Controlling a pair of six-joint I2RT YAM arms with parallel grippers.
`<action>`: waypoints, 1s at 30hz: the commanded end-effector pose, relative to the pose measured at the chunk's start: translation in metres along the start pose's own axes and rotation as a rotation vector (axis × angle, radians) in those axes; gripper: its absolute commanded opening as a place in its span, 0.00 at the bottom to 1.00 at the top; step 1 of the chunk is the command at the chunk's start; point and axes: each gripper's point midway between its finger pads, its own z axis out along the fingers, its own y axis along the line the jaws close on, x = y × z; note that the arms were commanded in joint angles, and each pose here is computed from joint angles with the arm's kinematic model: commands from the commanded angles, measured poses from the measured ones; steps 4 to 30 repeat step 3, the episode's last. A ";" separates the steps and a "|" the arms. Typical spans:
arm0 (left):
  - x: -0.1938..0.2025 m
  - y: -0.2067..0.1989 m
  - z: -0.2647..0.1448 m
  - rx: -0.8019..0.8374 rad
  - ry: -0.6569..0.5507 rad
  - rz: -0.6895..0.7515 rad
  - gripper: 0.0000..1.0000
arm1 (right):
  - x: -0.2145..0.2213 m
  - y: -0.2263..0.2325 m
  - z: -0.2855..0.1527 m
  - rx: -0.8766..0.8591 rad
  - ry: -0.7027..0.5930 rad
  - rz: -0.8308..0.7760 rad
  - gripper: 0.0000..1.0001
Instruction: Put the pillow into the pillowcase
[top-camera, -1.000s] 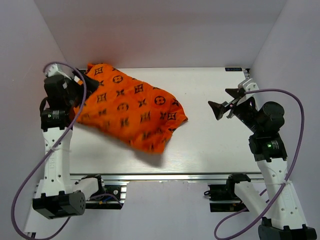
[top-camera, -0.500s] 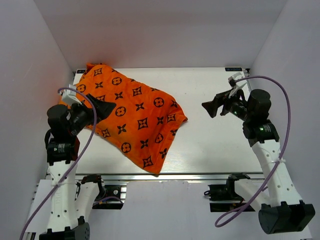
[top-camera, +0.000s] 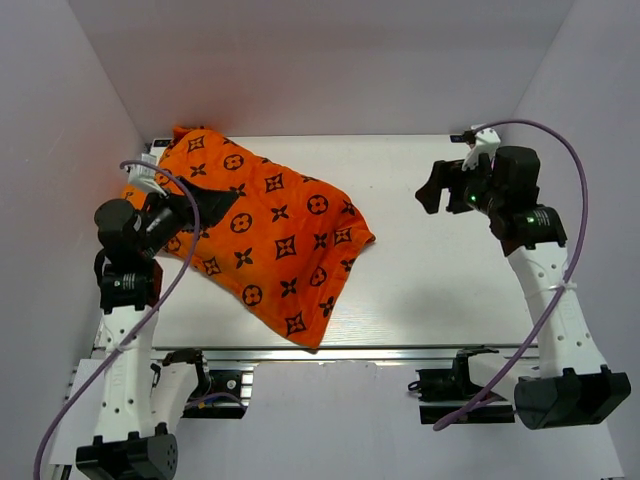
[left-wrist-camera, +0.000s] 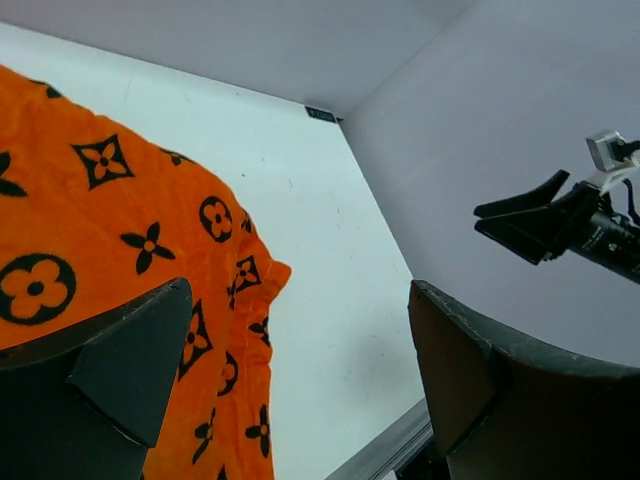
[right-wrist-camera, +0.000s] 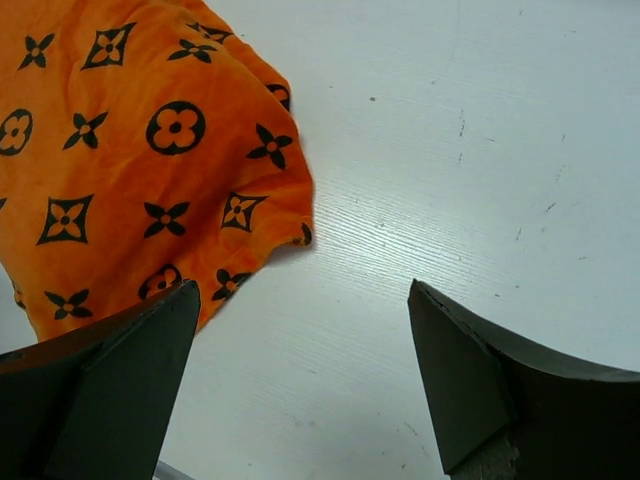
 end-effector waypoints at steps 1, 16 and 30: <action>-0.001 -0.011 -0.007 0.038 -0.013 0.066 0.98 | -0.008 -0.002 -0.009 0.030 -0.009 0.011 0.89; -0.001 -0.013 -0.011 0.033 -0.019 0.076 0.98 | -0.004 -0.002 -0.007 0.028 -0.013 0.010 0.89; -0.001 -0.013 -0.011 0.033 -0.019 0.076 0.98 | -0.004 -0.002 -0.007 0.028 -0.013 0.010 0.89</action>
